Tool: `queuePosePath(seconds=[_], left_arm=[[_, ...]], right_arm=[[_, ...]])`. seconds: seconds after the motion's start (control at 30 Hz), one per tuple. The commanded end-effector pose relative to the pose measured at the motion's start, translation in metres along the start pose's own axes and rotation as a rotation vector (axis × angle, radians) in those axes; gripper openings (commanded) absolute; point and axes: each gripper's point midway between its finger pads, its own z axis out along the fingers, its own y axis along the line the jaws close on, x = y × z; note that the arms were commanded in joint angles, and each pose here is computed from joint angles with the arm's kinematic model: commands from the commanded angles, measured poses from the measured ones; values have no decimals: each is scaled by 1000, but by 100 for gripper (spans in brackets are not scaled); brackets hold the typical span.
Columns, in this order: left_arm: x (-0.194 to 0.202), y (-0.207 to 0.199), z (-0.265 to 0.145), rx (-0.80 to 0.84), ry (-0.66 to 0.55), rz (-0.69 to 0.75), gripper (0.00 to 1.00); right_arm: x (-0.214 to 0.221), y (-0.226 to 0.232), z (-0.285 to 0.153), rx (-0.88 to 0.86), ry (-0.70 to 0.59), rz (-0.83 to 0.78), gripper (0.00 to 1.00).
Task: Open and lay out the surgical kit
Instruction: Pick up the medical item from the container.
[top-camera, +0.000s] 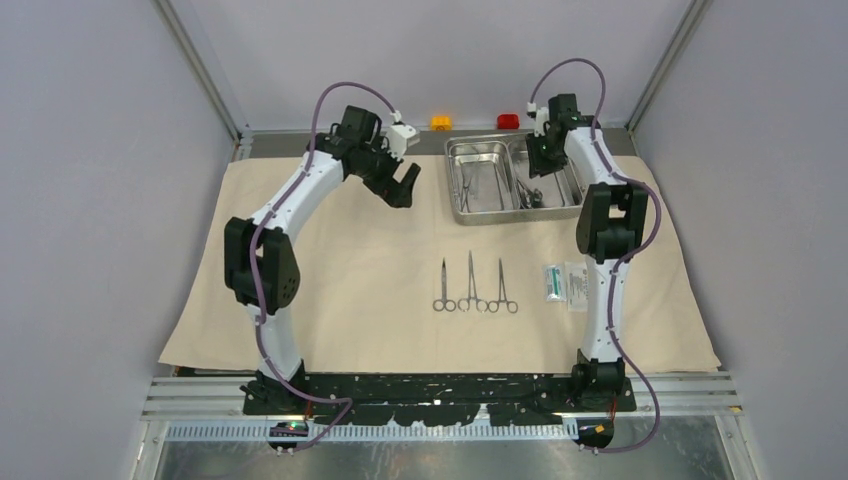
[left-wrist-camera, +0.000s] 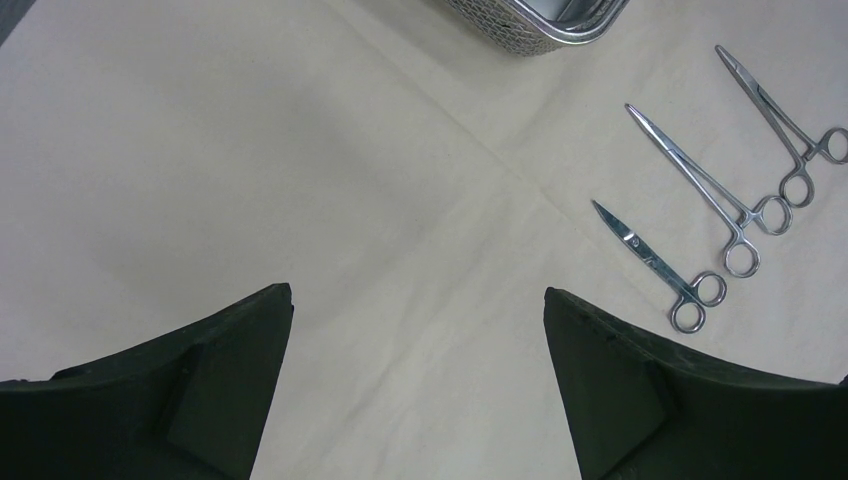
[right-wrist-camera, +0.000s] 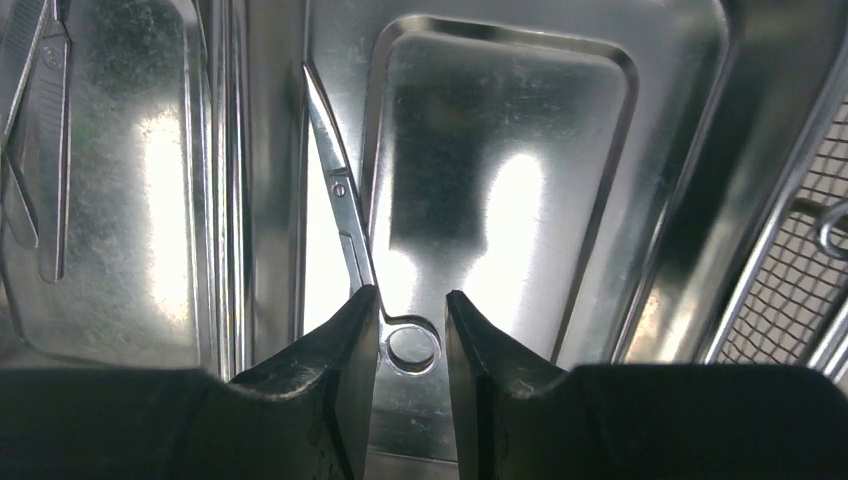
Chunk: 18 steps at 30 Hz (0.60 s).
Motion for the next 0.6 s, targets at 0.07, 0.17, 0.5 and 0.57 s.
queuePosePath(seconds=[0.07,0.17,0.5,0.57], left_arm=[[-18,-3,3,39,-27,-1,100],[-20,-2,6,39,-30,-11,100],[-21,1,11,42,-17,-24,100],[-21,1,11,42,-18,-26,100]], right_arm=[[1,12,-3,-93,24,-73,36],[4,15,1,-111,38,-78,36],[17,21,15,-153,72,-76,37],[18,23,17,-157,76,-79,37]])
